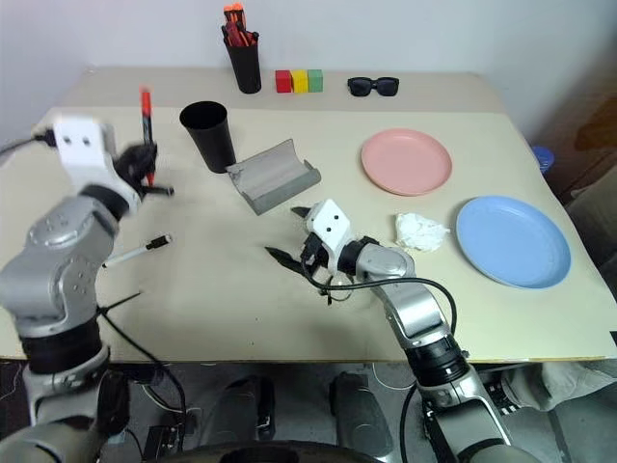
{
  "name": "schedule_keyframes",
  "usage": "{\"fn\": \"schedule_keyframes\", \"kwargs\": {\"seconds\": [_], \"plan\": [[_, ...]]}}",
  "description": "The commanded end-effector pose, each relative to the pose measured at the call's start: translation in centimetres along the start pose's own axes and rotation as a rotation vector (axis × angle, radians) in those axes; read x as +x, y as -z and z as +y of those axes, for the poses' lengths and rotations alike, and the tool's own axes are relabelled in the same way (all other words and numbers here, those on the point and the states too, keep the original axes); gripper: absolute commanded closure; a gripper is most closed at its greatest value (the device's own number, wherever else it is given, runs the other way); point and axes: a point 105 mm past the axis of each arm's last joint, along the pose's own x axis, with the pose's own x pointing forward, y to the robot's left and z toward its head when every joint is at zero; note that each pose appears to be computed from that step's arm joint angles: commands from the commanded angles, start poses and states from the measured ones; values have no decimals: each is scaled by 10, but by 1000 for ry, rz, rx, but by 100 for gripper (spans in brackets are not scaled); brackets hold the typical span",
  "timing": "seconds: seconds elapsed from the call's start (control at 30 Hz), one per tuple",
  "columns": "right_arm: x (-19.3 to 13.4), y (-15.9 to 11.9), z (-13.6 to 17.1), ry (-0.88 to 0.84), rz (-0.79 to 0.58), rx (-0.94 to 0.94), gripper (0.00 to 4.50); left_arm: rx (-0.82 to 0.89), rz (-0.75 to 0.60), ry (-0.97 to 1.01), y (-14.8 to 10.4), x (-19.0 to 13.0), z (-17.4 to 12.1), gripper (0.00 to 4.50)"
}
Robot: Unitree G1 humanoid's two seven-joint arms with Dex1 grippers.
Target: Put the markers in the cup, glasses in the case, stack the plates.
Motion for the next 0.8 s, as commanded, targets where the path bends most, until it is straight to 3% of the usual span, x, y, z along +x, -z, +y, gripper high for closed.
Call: {"fn": "schedule_keyframes", "kwargs": {"seconds": [0.03, 0.2, 0.37, 0.8], "plan": [[11, -26, -32, 200, -90, -87, 0, 31, -150, -168, -30, 28, 7, 448], [31, -39, -55, 357, -113, -118, 0, 99, -244, -260, -38, 74, -6, 448], [45, -44, -53, 396, -134, -124, 0, 175, -267, -234, -29, 106, -30, 448], [45, -43, -36, 377, -160, -79, 0, 115, -187, -163, 6, 120, -49, 448]]}}
